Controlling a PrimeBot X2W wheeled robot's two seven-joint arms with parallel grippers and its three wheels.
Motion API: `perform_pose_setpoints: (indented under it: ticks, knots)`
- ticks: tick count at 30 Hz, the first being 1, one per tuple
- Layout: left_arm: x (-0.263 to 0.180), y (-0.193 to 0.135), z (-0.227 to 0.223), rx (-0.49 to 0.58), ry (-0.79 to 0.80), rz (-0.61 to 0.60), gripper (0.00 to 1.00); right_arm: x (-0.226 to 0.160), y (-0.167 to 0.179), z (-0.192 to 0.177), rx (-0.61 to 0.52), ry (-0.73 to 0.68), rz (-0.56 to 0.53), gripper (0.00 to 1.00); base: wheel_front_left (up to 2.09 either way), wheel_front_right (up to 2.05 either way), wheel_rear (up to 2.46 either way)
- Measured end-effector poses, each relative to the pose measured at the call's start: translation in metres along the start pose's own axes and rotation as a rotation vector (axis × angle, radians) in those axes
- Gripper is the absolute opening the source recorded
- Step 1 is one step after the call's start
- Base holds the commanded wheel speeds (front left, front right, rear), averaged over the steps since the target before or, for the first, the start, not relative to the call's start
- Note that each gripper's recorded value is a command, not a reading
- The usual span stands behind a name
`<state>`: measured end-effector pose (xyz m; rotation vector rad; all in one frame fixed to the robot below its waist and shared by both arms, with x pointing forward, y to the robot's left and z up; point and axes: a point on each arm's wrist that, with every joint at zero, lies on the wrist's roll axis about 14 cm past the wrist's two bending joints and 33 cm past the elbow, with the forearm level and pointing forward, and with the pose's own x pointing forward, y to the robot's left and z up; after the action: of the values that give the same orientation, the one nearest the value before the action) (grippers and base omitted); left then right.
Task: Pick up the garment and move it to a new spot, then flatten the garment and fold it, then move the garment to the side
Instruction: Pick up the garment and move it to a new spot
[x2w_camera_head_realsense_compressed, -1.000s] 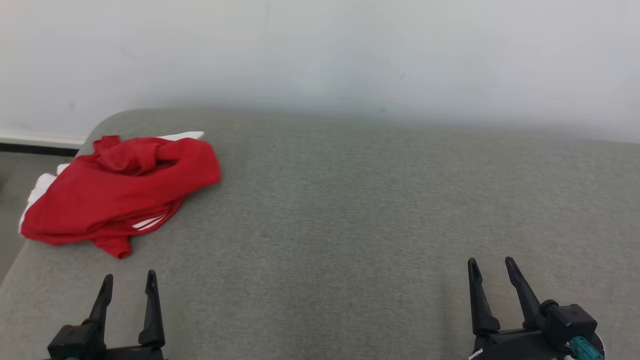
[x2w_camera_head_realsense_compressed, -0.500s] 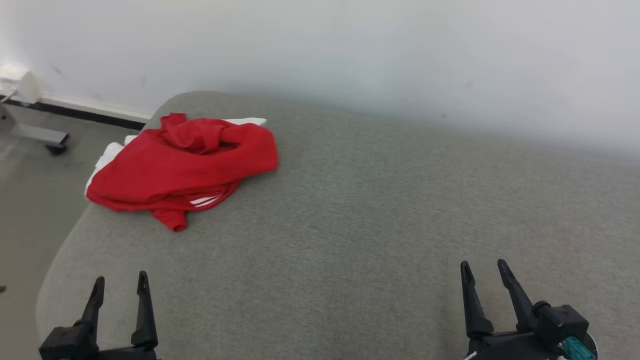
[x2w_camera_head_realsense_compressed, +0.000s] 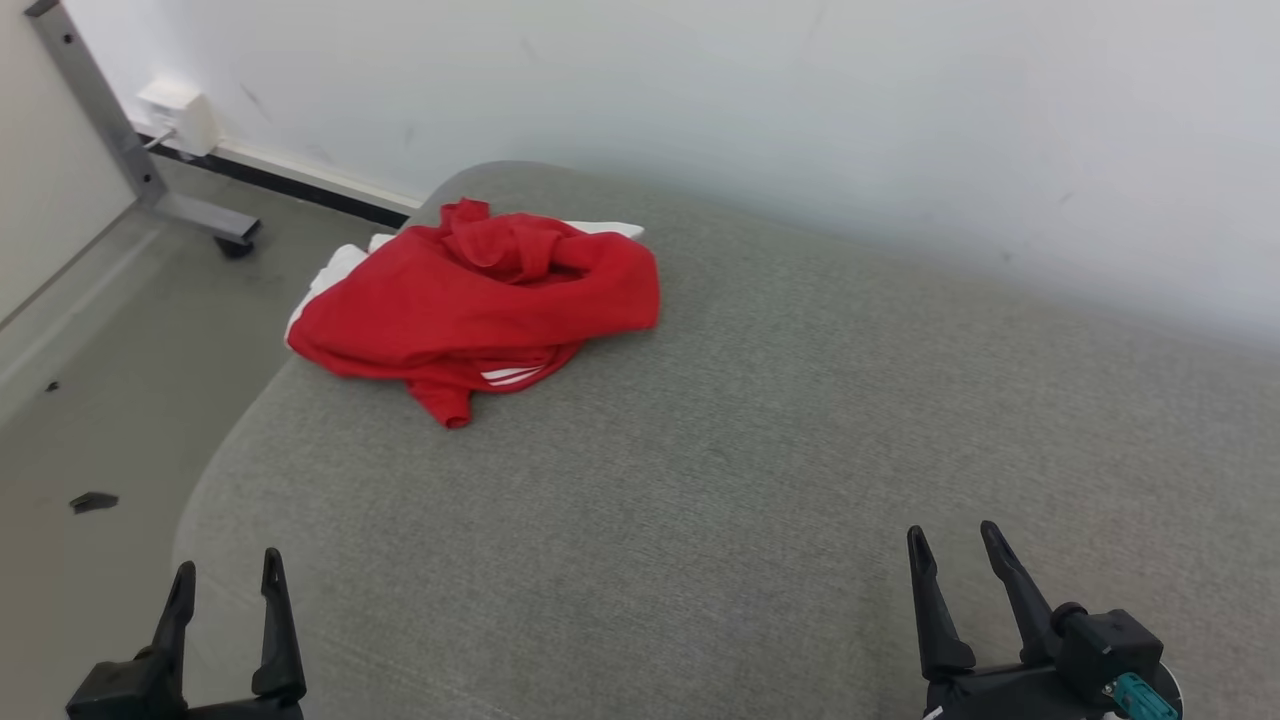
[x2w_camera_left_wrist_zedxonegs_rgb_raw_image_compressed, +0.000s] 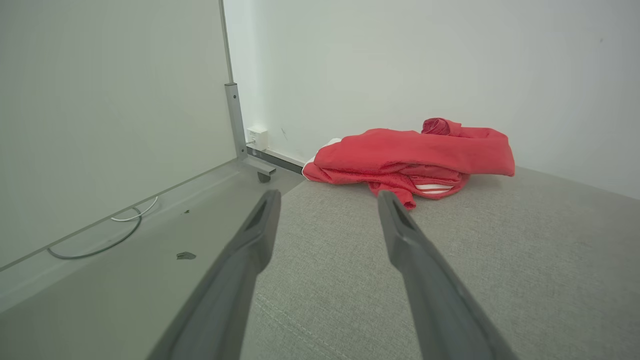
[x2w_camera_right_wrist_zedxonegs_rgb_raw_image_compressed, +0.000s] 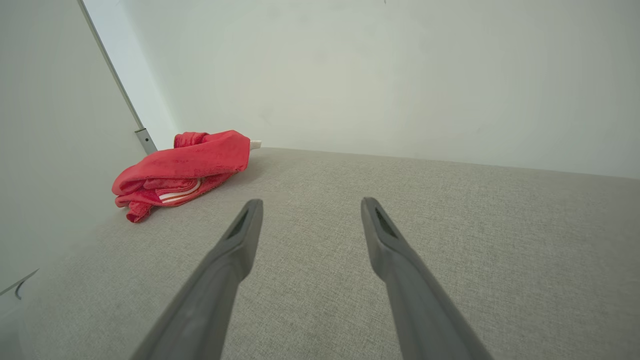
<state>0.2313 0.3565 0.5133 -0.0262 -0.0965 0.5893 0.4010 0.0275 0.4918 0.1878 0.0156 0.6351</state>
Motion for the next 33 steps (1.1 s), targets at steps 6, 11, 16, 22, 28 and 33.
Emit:
perform_pose_setpoints:
  ticks: [6,11,16,22,28,33]
  knots:
    - [-0.010,0.016,-0.002,0.001,0.009,0.049,1.00,0.007,0.013,-0.002,0.005,0.006,0.042,1.00,0.00,0.00,0.00]
    - [-0.011,0.021,-0.001,0.003,0.008,0.070,1.00,0.013,0.017,-0.004,0.009,0.011,0.057,1.00,0.00,0.00,0.00]
    - [-0.012,0.025,-0.002,0.003,0.009,0.085,1.00,0.014,0.019,-0.006,0.012,0.016,0.063,1.00,0.00,0.00,0.00]
    - [-0.012,0.023,-0.001,0.002,0.008,0.079,1.00,0.014,0.018,-0.005,0.009,0.014,0.060,1.00,0.00,0.00,0.00]
    - [-0.002,0.013,0.005,-0.012,-0.009,0.045,1.00,0.012,0.012,-0.003,0.008,0.007,0.040,1.00,0.00,0.00,0.00]
    - [0.022,0.002,0.023,-0.016,-0.056,0.001,1.00,0.010,0.002,0.000,-0.004,-0.003,0.015,1.00,0.00,0.00,0.00]
